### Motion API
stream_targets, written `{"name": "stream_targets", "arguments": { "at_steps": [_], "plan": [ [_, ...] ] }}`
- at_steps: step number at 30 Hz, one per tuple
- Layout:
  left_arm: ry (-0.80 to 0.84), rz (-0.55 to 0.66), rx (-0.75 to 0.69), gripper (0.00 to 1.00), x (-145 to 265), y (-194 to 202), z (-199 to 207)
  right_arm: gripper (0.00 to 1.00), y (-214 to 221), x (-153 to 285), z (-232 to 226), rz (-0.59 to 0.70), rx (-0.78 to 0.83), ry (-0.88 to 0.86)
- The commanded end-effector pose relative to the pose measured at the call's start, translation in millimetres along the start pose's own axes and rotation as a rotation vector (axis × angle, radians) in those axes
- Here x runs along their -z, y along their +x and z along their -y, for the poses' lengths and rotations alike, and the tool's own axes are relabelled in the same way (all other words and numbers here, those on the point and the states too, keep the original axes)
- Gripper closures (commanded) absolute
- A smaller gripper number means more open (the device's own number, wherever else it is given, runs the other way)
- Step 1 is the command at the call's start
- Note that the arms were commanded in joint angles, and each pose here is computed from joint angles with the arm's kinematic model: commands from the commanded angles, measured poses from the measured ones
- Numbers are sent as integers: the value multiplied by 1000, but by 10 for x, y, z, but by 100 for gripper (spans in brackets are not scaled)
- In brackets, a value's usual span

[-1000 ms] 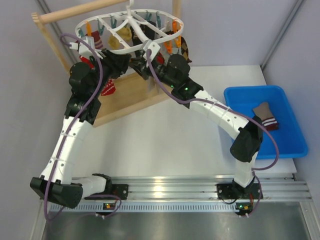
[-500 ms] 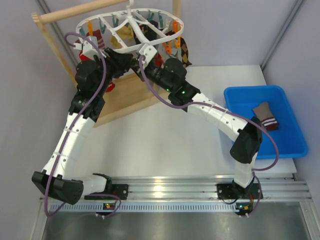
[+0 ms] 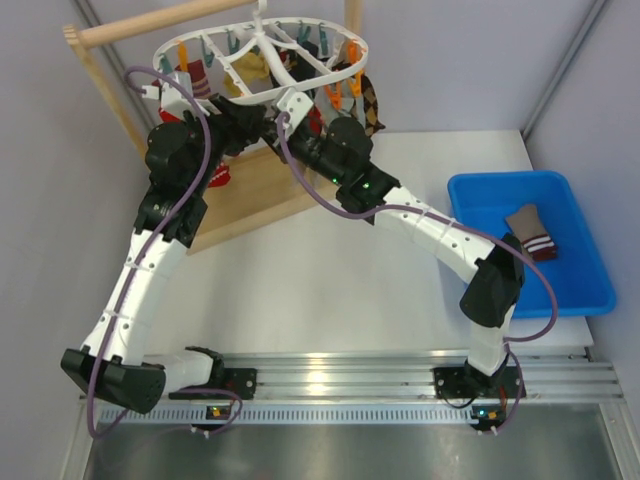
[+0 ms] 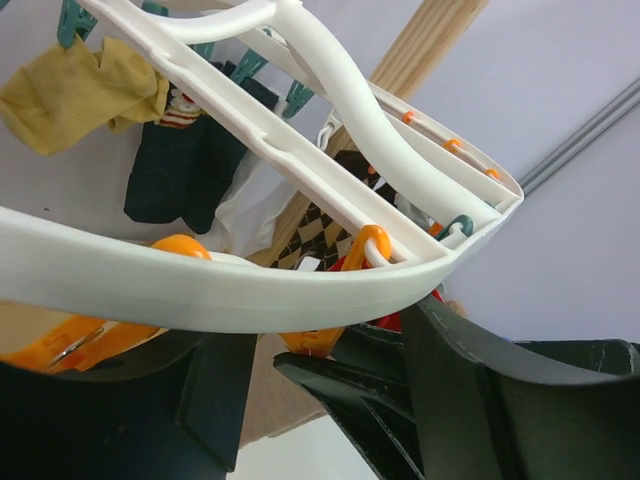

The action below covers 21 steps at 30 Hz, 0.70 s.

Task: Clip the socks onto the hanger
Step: Open the clamp at the hanger.

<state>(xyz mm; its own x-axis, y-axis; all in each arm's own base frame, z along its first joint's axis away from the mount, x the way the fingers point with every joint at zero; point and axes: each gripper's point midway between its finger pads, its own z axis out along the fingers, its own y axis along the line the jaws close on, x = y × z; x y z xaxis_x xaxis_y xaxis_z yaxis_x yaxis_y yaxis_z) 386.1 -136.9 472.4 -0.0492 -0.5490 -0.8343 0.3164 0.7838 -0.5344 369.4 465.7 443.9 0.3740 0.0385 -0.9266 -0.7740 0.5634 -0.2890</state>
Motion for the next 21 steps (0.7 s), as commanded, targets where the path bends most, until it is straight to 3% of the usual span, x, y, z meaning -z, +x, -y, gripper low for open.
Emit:
{"name": "stream_targets", "arguments": {
  "at_steps": [1, 3, 14, 15, 18, 21],
  "plan": [
    [55, 288, -15, 39, 165, -841, 275, 100, -147, 102, -215, 0, 0, -66],
    [44, 285, -22, 44, 146, -823, 250, 100, -137, 99, -218, -2, -2, -67],
    [31, 268, -26, 93, 62, -746, 188, 100, -210, 154, -295, 14, 7, -116],
    [30, 261, -28, 96, 44, -723, 178, 88, -223, 173, -294, 12, 11, -119],
    [44, 249, -33, 100, 33, -694, 197, 65, -233, 235, -280, 5, 17, -119],
    [46, 231, -30, 100, 16, -641, 186, 48, -229, 341, -228, -16, 15, -116]
  ]
}}
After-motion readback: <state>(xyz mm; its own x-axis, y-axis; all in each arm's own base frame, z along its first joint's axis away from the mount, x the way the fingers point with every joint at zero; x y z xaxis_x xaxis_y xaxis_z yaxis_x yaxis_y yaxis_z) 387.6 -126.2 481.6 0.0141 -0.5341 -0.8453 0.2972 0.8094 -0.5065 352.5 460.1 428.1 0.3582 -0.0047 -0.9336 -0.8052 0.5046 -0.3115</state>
